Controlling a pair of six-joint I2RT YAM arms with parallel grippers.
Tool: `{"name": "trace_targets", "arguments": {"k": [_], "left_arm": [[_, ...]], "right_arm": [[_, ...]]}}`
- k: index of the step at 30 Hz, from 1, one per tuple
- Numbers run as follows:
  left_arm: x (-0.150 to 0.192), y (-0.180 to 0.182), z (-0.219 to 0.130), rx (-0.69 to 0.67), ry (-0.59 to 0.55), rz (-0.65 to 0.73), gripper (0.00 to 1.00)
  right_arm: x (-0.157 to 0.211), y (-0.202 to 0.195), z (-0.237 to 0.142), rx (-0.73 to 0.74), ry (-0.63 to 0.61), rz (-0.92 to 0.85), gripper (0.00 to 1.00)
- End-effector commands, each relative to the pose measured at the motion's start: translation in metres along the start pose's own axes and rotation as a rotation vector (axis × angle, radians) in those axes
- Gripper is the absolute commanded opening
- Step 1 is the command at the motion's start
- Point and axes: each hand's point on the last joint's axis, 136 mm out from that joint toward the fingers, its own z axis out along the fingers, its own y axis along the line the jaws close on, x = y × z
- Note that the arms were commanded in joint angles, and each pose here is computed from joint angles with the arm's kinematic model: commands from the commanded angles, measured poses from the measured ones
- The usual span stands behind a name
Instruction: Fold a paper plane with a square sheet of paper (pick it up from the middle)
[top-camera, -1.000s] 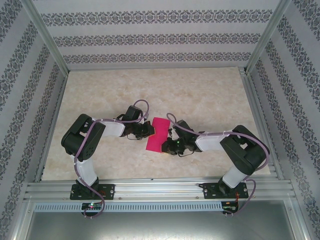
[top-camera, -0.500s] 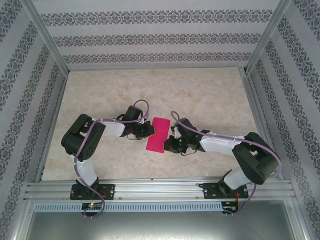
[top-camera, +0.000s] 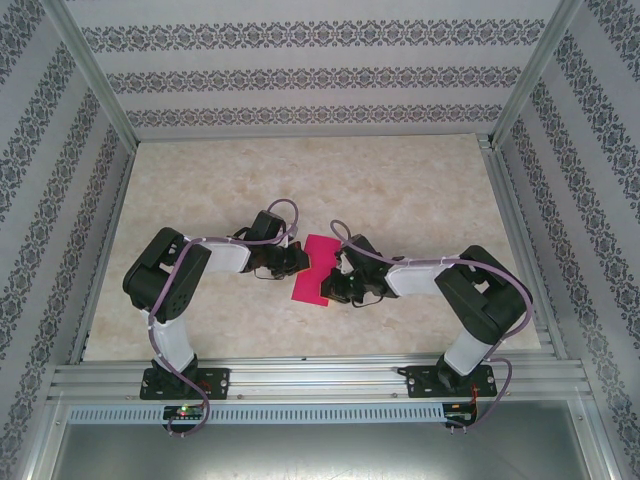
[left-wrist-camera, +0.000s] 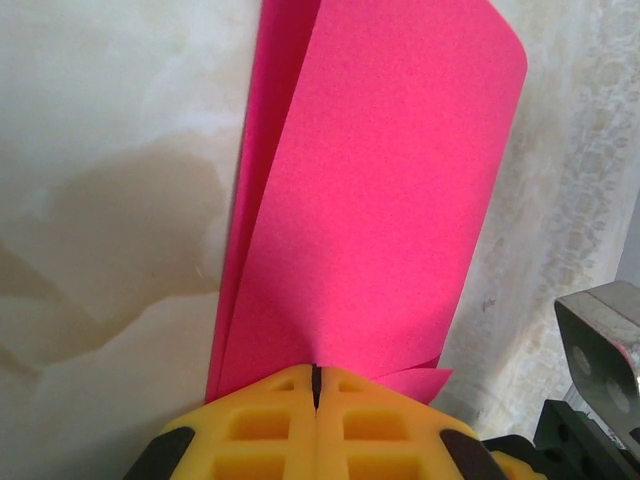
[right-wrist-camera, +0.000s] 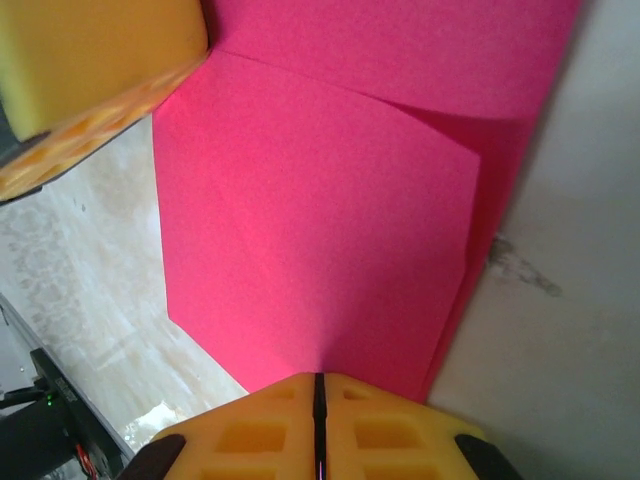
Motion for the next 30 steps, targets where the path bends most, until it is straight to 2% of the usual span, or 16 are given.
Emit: {"name": "trace_targets", "arguments": {"k": [1, 7, 11, 15, 22, 30], "left_arm": [[0.007, 0.016, 0.001, -0.077, 0.021, -0.007, 0.08], [0.002, -0.015, -0.021, -0.045, -0.008, 0.069, 0.21], [0.012, -0.026, -0.027, -0.053, 0.024, 0.115, 0.12], [0.034, -0.03, -0.016, -0.041, 0.081, 0.12, 0.07], [0.052, -0.014, 0.005, -0.049, 0.114, 0.081, 0.07], [0.043, 0.019, 0.006, -0.163, 0.06, 0.069, 0.06]], "right_arm": [[0.027, -0.031, 0.005, 0.078, 0.064, 0.045, 0.11], [0.027, -0.039, 0.006, 0.103, 0.061, 0.049, 0.1], [0.024, -0.037, 0.005, 0.109, 0.053, 0.047, 0.1], [0.023, -0.037, 0.003, 0.12, 0.053, 0.038, 0.1], [0.023, -0.04, 0.004, 0.131, 0.052, 0.04, 0.1], [0.027, -0.049, 0.003, 0.165, 0.064, 0.038, 0.07]]}}
